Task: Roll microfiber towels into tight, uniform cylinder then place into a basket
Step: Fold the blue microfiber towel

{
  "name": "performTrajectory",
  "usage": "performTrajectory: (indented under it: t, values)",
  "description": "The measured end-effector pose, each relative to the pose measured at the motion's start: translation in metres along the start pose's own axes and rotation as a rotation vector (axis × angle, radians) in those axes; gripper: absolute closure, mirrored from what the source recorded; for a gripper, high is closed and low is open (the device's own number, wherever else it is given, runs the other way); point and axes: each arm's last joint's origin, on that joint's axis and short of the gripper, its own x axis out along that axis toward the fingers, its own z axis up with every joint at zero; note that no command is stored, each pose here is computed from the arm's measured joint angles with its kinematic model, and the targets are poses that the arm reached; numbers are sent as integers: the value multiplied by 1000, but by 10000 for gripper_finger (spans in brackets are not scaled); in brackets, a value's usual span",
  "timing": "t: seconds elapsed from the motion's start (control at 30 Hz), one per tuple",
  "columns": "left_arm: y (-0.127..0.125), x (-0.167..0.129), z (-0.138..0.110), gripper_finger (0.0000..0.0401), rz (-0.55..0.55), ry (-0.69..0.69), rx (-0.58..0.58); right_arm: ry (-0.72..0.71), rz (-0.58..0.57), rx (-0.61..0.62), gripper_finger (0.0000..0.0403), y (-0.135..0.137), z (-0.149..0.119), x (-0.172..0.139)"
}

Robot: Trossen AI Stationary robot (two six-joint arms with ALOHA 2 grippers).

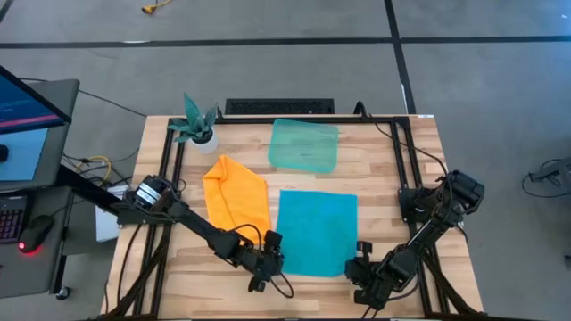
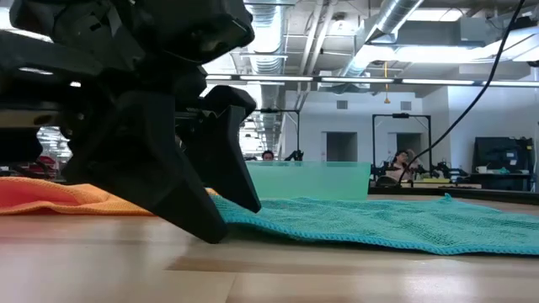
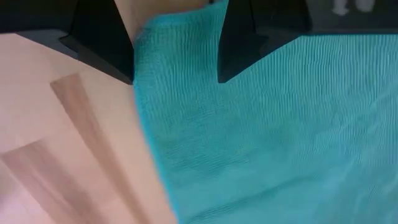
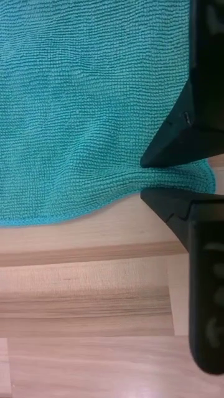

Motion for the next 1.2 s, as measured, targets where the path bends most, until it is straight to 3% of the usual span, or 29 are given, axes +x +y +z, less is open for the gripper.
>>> performTrajectory:
  t: [0.23,0.63,0.8,1.0,1.2]
  values:
    - [0,0,-1,225,3,12,-47,1,0,0,310,0,0,0]
    - [-2,-3,8,394,-49,38,2,-13,-1,-58,311,5,6,-4]
    - [-10,-15,25,393,-19,108,30,-30,8,-92,332,13,17,-11]
    - [-28,-33,41,398,90,131,101,-42,-16,-126,392,18,22,-20]
    - [-41,-47,51,399,175,136,156,-83,-22,-142,377,24,33,-30]
